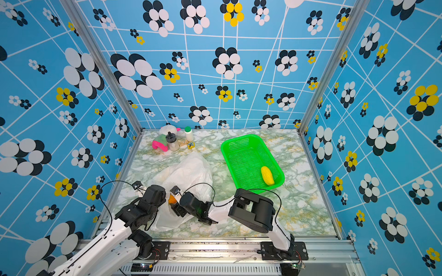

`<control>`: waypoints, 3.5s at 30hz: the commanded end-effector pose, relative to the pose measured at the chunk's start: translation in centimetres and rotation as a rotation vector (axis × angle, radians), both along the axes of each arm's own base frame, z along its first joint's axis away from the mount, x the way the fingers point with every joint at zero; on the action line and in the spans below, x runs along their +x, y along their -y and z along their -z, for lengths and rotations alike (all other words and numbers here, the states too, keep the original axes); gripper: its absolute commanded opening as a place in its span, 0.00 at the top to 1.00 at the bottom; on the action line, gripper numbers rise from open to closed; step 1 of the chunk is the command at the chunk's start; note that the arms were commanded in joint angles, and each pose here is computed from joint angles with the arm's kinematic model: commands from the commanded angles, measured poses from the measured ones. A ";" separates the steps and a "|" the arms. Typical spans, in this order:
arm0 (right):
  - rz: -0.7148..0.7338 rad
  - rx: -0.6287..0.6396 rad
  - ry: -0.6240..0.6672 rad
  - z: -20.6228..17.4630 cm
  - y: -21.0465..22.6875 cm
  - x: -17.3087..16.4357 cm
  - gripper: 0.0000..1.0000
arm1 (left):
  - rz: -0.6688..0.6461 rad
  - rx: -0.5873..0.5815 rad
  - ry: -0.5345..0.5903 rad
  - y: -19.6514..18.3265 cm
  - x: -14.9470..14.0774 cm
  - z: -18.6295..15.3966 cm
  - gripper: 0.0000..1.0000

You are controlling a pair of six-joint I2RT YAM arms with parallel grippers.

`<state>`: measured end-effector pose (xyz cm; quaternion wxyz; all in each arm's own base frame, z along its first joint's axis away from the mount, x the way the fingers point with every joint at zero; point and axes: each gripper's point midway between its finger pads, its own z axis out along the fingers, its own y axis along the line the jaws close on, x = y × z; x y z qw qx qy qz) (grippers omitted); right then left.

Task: Untie the knot of the plastic bag and take out the fruit
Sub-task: Pick up the fruit from the plastic bag, then place the fruit in the basket.

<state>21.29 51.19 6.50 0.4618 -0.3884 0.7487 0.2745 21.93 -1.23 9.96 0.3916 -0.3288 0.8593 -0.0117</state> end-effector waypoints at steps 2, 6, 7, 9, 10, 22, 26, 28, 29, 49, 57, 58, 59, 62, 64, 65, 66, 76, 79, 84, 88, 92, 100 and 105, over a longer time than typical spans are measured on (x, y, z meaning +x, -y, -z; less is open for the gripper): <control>-0.059 0.018 -0.039 -0.4 -1.5 -0.8 0.24 | 0.009 0.021 -0.034 -0.3 -0.4 1.0 1.00; -0.050 0.001 -0.063 0.3 -2.2 -0.4 0.25 | 0.009 0.020 -0.034 -0.3 -0.4 0.9 1.00; -0.056 -0.005 -0.069 0.5 -2.4 -0.3 0.25 | 0.010 0.019 -0.035 -0.3 -0.4 1.0 1.00; -0.064 -0.010 -0.081 0.9 -2.9 -0.3 0.26 | 0.010 0.018 -0.034 -0.3 -0.4 0.9 1.00; -0.070 -0.003 -0.084 0.6 -3.1 -0.3 0.27 | 0.011 0.017 -0.034 -0.2 -0.4 1.0 1.00; -0.052 -0.058 -0.131 4.1 -2.7 -0.1 0.48 | 0.010 0.012 -0.025 -0.3 -0.4 0.8 1.00; -0.046 -0.055 -0.133 4.0 -3.0 0.1 0.29 | 0.011 0.010 -0.025 -0.2 -0.4 0.8 1.00; -0.044 -0.058 -0.135 3.9 -3.3 0.3 0.29 | 0.012 0.009 -0.026 -0.2 -0.4 0.9 1.00; -0.046 -0.061 -0.136 4.1 -3.4 0.3 0.31 | 0.011 0.010 -0.024 -0.2 -0.4 0.8 1.00; 0.026 0.049 -0.102 -3.8 1.2 0.1 0.62 | 0.014 0.001 -0.020 -0.1 -0.3 1.1 1.00; -0.011 0.027 -0.163 -4.3 5.3 -2.5 0.67 | 0.039 0.002 0.034 0.5 1.1 -0.6 1.00; -0.024 0.026 -0.176 -4.3 5.8 -3.1 0.67 | 0.043 0.005 0.041 0.6 1.4 -1.1 1.00; -0.035 0.017 -0.190 -4.1 6.5 -3.8 0.67 | 0.047 0.006 0.054 0.7 1.7 -1.8 1.00; -0.037 -0.025 -0.202 -3.2 8.2 -5.4 0.68 | 0.090 -0.015 0.107 1.9 3.0 -3.9 1.00; -0.042 -0.043 -0.201 -2.9 9.0 -6.4 0.69 | 0.123 -0.042 0.138 2.8 3.9 -5.1 1.00; -0.052 -0.038 -0.202 -2.9 9.4 -6.9 0.70 | 0.136 -0.057 0.142 3.3 4.2 -5.4 1.00; -0.072 -0.018 -0.210 -3.4 9.6 -7.5 0.72 | 0.146 -0.072 0.145 3.8 4.4 -5.7 1.00; 0.058 0.204 -0.057 -11.5 15.4 -5.8 0.72 | 0.190 -0.011 0.126 5.5 3.3 -4.1 1.00; 0.247 0.203 -0.001 -12.6 18.7 -2.9 0.74 | 0.191 -0.019 0.118 5.3 2.9 -2.8 1.00; 0.559 0.194 0.049 -14.0 25.9 1.8 0.74 | 0.194 -0.038 0.134 5.3 2.6 -3.2 1.00; 0.782 0.171 0.046 -14.5 31.5 4.3 0.69 | 0.201 -0.066 0.129 5.9 2.8 -6.1 1.00; 0.946 0.110 -0.002 -13.3 36.1 6.3 0.69 | 0.267 -0.114 0.127 7.8 3.5 -7.6 1.00; 1.049 0.029 -0.121 -11.1 38.3 9.2 0.65 | 0.263 -0.143 0.048 8.8 4.0 -7.9 1.00; 1.072 -0.080 -0.275 -7.1 37.7 11.9 0.64 | 0.278 -0.145 0.027 8.9 4.0 -7.9 1.00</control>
